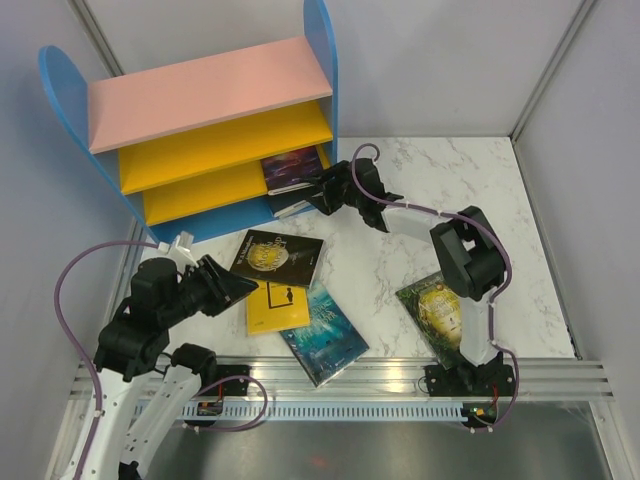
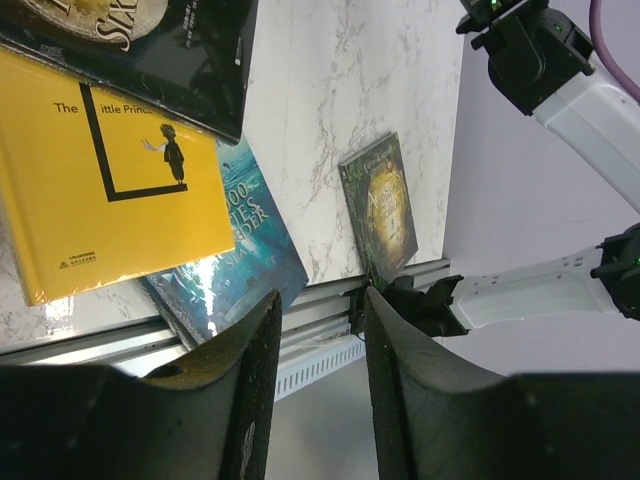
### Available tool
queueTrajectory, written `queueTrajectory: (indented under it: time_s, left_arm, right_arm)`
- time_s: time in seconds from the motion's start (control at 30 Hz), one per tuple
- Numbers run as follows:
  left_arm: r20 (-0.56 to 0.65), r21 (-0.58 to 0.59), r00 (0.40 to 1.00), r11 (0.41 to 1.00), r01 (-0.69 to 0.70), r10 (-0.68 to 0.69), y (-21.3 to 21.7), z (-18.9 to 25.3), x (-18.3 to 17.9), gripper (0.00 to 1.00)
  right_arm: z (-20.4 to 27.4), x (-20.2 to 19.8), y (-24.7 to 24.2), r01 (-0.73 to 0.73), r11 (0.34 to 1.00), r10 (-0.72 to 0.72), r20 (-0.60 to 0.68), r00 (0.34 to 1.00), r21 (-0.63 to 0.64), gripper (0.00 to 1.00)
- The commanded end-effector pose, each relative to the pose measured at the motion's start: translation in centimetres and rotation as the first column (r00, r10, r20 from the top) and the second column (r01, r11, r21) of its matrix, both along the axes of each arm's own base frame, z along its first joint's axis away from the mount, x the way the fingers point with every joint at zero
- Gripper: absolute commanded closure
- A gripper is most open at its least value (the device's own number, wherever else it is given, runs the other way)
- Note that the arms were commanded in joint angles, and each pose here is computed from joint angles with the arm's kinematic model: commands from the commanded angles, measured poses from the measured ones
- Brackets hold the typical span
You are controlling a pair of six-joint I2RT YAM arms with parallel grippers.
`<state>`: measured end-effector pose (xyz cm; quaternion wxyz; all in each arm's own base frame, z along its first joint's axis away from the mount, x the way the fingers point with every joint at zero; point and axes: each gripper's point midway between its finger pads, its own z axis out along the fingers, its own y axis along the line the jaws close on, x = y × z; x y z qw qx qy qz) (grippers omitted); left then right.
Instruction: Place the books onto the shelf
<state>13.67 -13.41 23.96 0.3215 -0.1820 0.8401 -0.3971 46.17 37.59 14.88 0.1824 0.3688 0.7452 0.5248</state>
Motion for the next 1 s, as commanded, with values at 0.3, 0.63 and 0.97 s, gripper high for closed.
queueTrajectory:
  time_s: [0.3,0.63,0.97]
  left_arm:
    - [-0.021,-0.068,0.999,0.997,0.028,-0.03,-1.2,-1.3,0.6,0.62]
    - [-0.024,-0.097,0.999,0.995,0.022,-0.025,-1.3,-1.7,0.1,0.64]
    - [-0.023,-0.093,1.0,0.996,0.012,-0.015,-0.8,-1.6,-1.1,0.64]
  right_arm:
    - [5.3,-7.4,-2.5,-0.237,0.959,0.267,0.22,0.938,-0.153,0.28]
    - [-5.0,-15.8,-6.3,-0.382,0.868,0.413,0.032,0.91,-0.318,0.28]
    - [-9.6,-17.4,-4.1,-0.459,0.824,0.473,-0.043,0.88,-0.332,0.28]
